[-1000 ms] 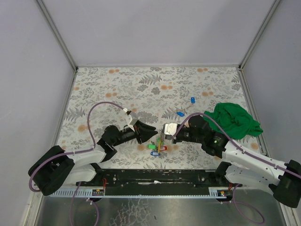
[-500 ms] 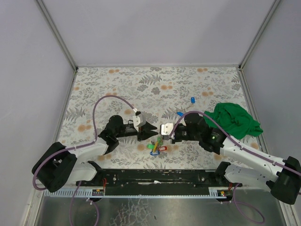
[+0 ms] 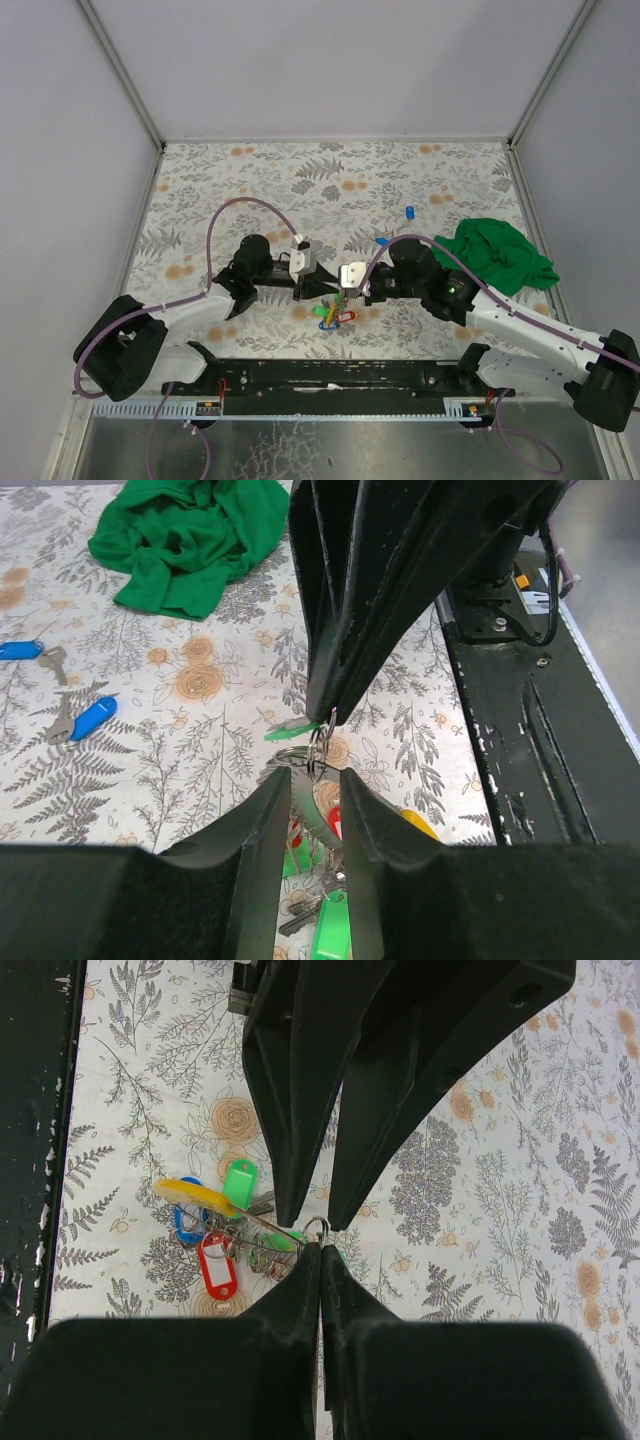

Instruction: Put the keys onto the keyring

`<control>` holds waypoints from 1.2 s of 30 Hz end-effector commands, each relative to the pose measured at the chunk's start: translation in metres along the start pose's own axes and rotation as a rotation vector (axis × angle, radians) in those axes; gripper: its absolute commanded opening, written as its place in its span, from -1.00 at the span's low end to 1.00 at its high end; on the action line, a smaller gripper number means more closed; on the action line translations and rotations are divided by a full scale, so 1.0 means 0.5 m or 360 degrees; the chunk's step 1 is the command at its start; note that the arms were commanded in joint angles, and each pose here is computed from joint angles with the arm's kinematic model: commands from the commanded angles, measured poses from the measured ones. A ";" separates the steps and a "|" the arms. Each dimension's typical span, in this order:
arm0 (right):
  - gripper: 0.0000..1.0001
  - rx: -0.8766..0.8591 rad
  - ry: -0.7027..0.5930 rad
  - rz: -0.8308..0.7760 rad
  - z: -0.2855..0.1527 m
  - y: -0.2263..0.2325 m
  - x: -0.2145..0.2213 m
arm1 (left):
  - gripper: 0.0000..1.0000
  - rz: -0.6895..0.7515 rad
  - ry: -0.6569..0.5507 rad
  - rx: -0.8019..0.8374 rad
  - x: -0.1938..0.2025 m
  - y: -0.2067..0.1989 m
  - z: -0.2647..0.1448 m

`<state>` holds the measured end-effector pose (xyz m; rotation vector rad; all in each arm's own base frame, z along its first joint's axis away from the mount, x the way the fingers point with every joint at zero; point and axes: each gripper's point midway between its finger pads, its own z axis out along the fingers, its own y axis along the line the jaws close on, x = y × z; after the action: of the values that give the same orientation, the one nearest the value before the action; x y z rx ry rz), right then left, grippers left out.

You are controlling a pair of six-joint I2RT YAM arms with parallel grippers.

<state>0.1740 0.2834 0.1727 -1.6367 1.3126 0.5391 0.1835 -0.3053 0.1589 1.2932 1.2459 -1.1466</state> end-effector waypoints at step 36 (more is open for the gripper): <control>-1.00 0.0095 -0.0137 0.0050 0.000 -0.005 -0.023 | -1.00 -0.0705 -0.0562 -0.0767 -0.082 0.114 -0.051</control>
<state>0.1824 0.2824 0.1768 -1.5526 1.2997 0.5042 0.2054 -0.3040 0.1677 0.7386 1.5542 -1.2969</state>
